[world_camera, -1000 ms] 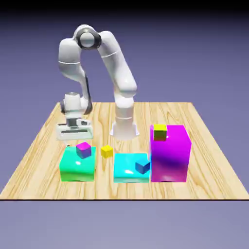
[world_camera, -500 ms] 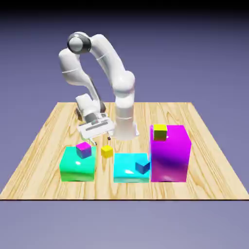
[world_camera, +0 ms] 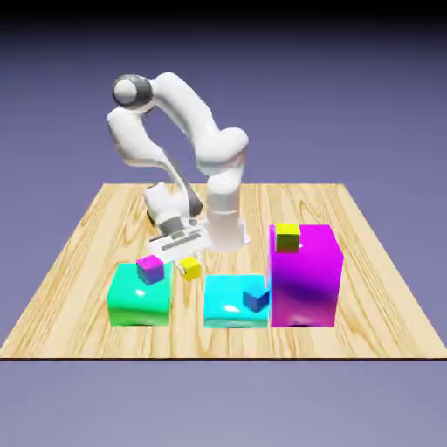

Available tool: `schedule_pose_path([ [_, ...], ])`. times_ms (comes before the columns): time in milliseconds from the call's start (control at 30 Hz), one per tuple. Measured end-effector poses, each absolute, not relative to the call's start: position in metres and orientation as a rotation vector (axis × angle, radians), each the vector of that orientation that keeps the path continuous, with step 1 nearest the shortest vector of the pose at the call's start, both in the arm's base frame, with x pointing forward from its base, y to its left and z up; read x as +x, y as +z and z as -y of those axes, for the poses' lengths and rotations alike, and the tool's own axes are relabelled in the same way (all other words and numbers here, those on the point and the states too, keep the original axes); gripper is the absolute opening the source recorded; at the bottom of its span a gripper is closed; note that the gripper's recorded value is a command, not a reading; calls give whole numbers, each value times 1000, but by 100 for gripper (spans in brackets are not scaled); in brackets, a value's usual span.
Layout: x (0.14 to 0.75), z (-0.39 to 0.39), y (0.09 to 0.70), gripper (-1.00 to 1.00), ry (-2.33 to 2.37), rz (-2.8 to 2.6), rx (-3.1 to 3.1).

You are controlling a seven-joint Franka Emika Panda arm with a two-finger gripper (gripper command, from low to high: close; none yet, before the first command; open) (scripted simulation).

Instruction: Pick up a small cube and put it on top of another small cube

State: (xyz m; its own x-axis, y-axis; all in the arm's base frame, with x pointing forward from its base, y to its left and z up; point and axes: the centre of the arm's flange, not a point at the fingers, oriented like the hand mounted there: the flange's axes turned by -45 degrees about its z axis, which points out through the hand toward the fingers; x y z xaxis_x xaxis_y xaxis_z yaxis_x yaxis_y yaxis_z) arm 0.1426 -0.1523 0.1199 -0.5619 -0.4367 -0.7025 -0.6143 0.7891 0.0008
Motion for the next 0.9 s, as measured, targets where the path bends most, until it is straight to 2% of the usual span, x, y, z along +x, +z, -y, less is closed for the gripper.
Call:
schedule_pose_path([
  [133, 134, 163, 146, -100, 330, -2263, -761],
  [567, 158, 279, 146, -100, 69, -2768, -95],
  [900, 203, 366, 203, -100, -291, -2719, 543],
])
